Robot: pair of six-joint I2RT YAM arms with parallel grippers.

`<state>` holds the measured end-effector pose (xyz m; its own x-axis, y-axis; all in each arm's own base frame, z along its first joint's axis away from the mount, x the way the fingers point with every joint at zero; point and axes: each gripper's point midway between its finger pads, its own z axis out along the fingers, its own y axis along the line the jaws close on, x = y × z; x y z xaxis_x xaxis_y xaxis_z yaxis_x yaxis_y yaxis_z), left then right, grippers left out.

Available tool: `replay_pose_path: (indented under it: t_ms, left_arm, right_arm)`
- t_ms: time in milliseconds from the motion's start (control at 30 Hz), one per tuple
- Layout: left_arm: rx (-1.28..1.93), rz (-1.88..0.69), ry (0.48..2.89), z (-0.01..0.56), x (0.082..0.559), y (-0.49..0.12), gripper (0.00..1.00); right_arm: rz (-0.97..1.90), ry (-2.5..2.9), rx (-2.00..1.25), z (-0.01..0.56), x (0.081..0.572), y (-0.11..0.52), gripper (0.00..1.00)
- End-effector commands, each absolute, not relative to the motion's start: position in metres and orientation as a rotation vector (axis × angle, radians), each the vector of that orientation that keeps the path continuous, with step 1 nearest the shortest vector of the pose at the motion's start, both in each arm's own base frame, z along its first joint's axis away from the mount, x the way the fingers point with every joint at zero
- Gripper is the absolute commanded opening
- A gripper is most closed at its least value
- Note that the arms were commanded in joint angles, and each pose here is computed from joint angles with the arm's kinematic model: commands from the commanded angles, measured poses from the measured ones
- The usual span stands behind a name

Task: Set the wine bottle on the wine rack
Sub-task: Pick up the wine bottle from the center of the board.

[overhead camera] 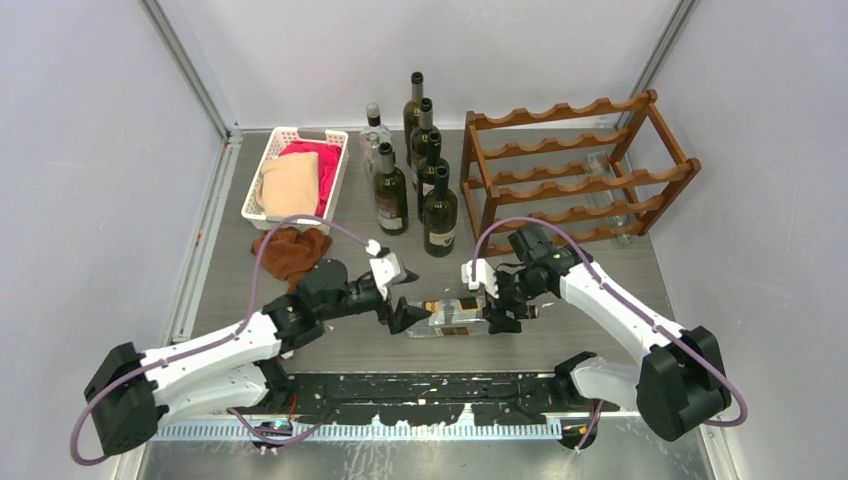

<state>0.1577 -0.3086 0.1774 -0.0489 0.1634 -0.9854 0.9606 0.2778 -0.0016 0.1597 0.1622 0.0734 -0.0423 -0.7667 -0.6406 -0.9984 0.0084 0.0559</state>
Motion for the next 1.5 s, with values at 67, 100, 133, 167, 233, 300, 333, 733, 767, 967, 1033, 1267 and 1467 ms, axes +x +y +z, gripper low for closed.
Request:
replay_pose_path:
  t_ms: [67,100,133,167,233,300,333,733,767,967,1033,1267,1467]
  left_arm:
    - [0.670,-1.182,1.648,0.296,0.157,-0.307,0.78]
    - [0.609,-1.228,1.644,0.316,0.157,-0.307,0.77]
    - [0.535,-1.273,1.639,0.336,0.158,-0.306,0.76]
    - [0.464,-1.314,1.632,0.355,0.158,-0.305,0.76]
    - [0.348,-1.380,1.596,0.391,0.160,-0.301,0.73]
    - [0.241,-1.428,1.593,0.421,0.164,-0.299,0.73]
    - [0.172,-1.469,1.595,0.443,0.163,-0.297,0.73]
    - [-0.092,-1.344,1.733,0.507,0.150,-0.328,0.75]
    - [-0.091,-1.347,1.732,0.512,0.148,-0.330,0.75]
    - [-0.065,-1.358,1.709,0.535,0.135,-0.340,0.75]
    - [-0.058,-1.350,1.700,0.540,0.131,-0.340,0.75]
    - [-0.031,-1.334,1.691,0.545,0.125,-0.340,0.75]
    - [0.109,-1.137,1.672,0.516,0.132,-0.318,0.86]
  right_arm:
    - [0.844,1.753,-1.705,0.130,0.157,0.172,0.01]
    - [0.858,1.762,-1.697,0.132,0.154,0.170,0.01]
    - [0.866,1.763,-1.691,0.135,0.153,0.169,0.01]
    - [0.872,1.763,-1.684,0.137,0.152,0.168,0.01]
    - [0.868,1.757,-1.675,0.141,0.152,0.167,0.01]
    - [0.864,1.752,-1.656,0.146,0.152,0.165,0.01]
    - [0.867,1.754,-1.640,0.149,0.152,0.164,0.01]
    - [0.945,1.709,-1.534,0.178,0.148,0.160,0.01]
    - [0.946,1.711,-1.532,0.178,0.148,0.160,0.01]
    - [0.943,1.711,-1.505,0.181,0.149,0.157,0.01]
    - [0.939,1.709,-1.497,0.183,0.149,0.156,0.01]
    - [0.937,1.721,-1.483,0.184,0.147,0.151,0.01]
    - [0.901,1.815,-1.502,0.182,0.145,0.137,0.01]
